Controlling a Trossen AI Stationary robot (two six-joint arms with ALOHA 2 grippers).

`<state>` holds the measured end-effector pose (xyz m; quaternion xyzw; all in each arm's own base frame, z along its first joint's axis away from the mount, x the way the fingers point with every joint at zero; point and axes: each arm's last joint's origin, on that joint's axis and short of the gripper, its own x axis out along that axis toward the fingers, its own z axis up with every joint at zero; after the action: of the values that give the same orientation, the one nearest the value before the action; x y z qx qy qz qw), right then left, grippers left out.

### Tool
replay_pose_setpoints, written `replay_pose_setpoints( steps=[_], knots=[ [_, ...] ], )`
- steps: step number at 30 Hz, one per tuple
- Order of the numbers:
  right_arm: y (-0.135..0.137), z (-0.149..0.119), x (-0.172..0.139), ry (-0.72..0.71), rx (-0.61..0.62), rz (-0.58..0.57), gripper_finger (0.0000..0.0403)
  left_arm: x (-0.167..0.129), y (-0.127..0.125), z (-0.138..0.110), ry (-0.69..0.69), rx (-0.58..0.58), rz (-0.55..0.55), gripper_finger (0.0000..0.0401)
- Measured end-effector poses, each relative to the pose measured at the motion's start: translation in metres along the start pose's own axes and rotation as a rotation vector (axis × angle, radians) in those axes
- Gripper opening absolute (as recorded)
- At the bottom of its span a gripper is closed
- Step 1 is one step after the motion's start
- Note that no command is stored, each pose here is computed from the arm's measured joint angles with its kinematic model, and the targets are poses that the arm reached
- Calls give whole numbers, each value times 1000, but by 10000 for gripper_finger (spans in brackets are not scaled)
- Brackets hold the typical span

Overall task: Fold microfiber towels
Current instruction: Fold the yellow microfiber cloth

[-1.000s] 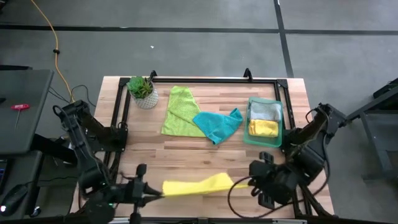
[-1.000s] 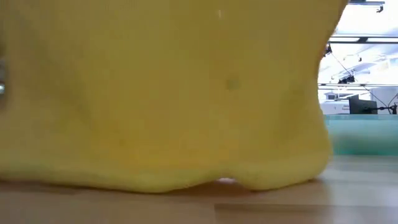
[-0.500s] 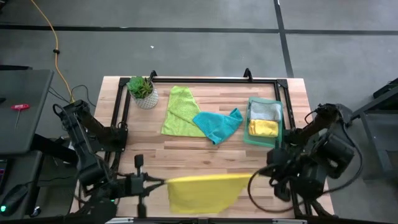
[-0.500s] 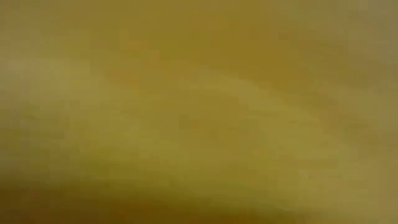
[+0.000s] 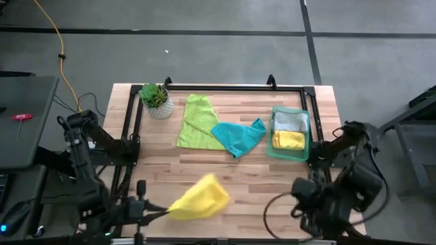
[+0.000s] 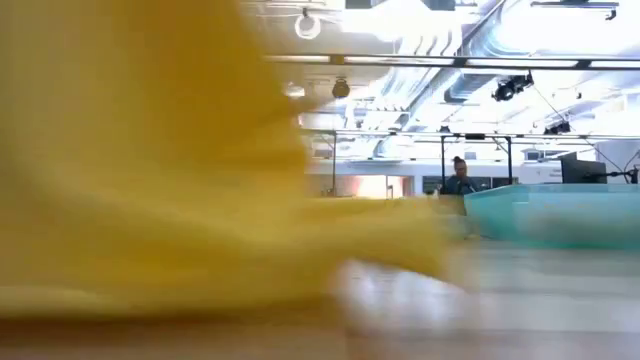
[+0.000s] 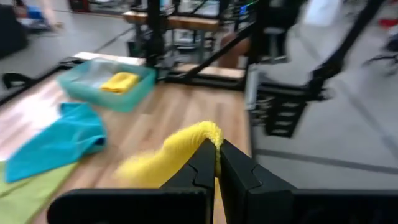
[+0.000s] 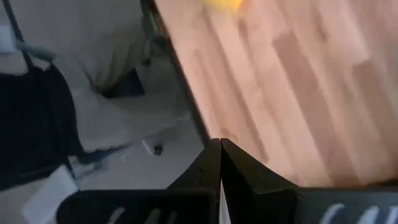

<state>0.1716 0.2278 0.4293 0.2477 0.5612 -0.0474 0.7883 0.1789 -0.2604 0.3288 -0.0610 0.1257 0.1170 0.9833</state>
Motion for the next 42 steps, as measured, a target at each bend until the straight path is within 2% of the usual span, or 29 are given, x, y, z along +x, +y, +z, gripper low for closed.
replay_pose_setpoints(
  steps=[4,8,12,14,16,19,23,28,32,34,37,42],
  knots=[
    [11,-10,14,-16,-18,-35,1,-15,-7,10,6,-15,-66,0],
    [15,-6,23,-75,-59,-73,0,-13,-3,4,25,15,-47,0],
    [15,3,30,-79,-127,-97,0,3,9,-2,106,15,7,0],
    [14,9,31,-83,-165,-106,0,17,16,1,146,-2,32,0],
    [12,15,32,-101,-198,-120,0,35,22,8,195,35,36,0],
    [7,24,29,-150,-247,-141,0,64,33,29,239,93,0,0],
    [3,31,24,-184,-285,-155,0,100,54,72,202,171,-67,0],
    [-3,34,15,-233,-317,-160,0,129,99,137,79,118,-78,0],
    [-8,34,6,-275,-321,-159,0,144,134,168,36,48,-95,0],
    [-9,33,2,-300,-335,-161,0,149,144,171,48,25,-113,0],
    [-10,33,0,-325,-342,-168,0,151,145,163,127,42,-158,0],
    [-10,33,0,-325,-342,-170,0,147,125,119,306,100,-95,0]
  ],
)
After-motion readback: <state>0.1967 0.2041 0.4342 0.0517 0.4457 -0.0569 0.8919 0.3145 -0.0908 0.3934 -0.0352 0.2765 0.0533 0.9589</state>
